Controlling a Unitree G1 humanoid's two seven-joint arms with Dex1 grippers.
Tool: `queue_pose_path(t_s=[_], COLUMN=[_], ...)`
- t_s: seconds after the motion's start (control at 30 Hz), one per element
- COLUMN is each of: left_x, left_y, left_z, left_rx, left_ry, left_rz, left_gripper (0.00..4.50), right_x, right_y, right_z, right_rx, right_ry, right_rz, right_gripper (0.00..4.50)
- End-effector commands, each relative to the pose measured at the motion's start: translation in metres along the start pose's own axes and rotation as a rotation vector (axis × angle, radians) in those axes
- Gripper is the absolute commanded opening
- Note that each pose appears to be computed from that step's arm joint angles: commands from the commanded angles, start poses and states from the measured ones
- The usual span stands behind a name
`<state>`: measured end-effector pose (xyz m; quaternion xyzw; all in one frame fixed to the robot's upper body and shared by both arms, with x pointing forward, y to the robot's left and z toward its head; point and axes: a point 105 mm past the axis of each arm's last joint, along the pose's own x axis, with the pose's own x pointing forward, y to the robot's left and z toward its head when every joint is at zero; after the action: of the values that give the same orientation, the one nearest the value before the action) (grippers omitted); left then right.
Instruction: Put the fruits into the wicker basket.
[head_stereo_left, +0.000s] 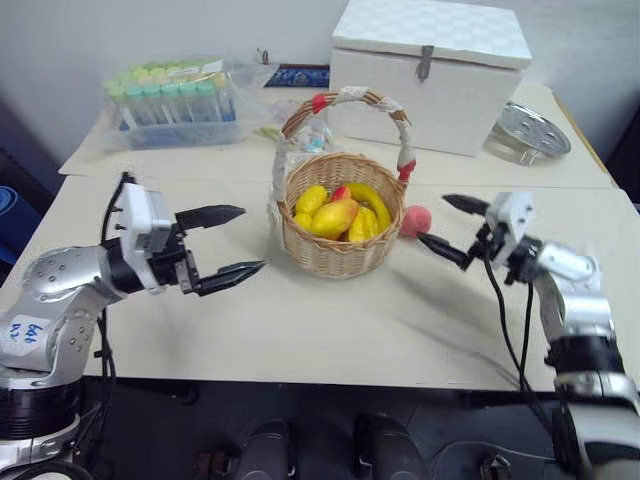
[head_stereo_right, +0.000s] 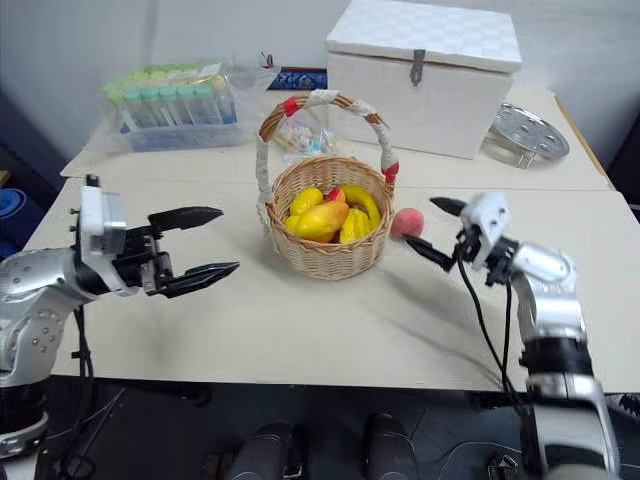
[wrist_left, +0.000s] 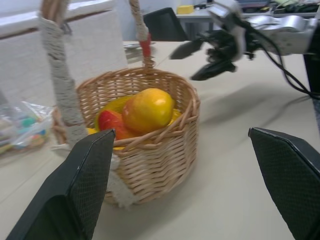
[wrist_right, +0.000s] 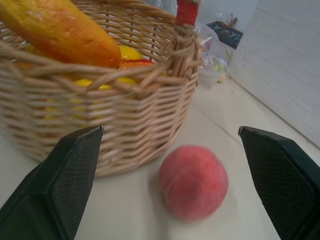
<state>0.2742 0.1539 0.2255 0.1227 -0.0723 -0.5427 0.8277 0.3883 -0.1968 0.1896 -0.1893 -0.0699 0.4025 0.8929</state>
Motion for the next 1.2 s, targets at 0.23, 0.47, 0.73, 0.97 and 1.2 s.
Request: queue_pose_path(t_s=[0.23,0.47,0.73,0.97,1.2], left_x=[0.011,0.007,0.002,-0.011,-0.012], left_y=[-0.015,-0.014,-0.018,-0.017,-0.014], left_z=[0.009,0.009,0.008,0.001,0.0], left_rx=[0.034,0.036,0.036,0.013,0.012], left_ry=[-0.014,-0.01,-0.011,-0.015,-0.042], left_rz=[-0.04,-0.023,-0.007,0.045,0.092], left_gripper=[4.48,4.5,4.5,4.5,4.5], right_x=[0.042,0.049,0.015,-0.022,0.013], right_y=[-0.006,-0.005,-0.026,0.012,0.07], right_z=[-0.028,-0.025,0.004,0.075,0.128], right_rx=[0.01,0.049,0.029,0.092,0.182], right_ry=[0.296,0.315,0.163,-0.032,-0.189], right_rz=[0.1,0.135,0.142,0.394,0.48], right_gripper=[4.5,3.87,2.34,2.34,2.34])
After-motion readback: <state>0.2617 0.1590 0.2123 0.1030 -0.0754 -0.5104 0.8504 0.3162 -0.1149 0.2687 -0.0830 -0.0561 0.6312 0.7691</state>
